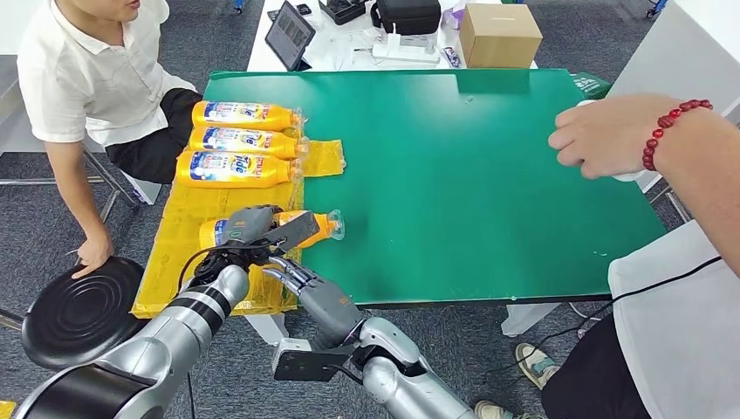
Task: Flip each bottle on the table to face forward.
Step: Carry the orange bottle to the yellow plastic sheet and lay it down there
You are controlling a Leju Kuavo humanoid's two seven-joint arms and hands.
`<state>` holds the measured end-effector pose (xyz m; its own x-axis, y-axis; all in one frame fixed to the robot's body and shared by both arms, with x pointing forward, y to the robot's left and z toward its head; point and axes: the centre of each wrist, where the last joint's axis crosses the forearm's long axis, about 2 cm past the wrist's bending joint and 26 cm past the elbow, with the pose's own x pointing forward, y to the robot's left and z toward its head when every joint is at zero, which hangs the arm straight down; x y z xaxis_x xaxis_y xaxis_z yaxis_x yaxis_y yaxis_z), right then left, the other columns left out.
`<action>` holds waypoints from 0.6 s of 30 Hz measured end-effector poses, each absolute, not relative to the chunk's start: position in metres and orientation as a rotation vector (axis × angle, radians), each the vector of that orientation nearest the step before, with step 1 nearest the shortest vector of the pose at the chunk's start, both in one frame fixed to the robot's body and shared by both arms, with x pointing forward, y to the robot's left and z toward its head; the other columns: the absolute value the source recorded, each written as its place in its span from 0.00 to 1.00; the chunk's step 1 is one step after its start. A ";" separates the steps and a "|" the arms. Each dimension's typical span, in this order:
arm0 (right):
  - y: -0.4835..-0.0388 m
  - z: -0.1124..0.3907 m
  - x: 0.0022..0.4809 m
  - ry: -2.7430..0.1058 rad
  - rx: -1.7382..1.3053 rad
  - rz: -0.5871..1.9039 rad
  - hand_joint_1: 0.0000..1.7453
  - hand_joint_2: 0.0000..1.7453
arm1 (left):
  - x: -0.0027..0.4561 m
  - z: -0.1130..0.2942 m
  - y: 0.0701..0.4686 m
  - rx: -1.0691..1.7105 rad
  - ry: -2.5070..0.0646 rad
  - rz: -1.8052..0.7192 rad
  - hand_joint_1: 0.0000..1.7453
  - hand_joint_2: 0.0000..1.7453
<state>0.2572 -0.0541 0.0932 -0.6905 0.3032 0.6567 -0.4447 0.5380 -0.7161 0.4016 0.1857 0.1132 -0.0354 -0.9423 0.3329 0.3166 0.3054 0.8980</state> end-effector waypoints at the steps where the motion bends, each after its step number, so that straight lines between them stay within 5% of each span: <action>1: -0.054 0.093 0.257 -1.995 0.117 1.218 0.00 1.00 | 0.401 0.112 0.185 0.700 -1.168 -1.167 0.04 1.00; 18: -0.053 0.086 0.255 -1.987 0.120 1.209 0.00 1.00 | 0.391 0.101 0.174 0.441 -1.253 -1.132 0.00 1.00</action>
<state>0.2549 -0.0528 0.0863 -0.6833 0.3026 0.6645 -0.4511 0.5406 -0.7101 0.3914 0.1743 0.1011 -0.0983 -0.8517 0.5148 0.4264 0.4314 0.7951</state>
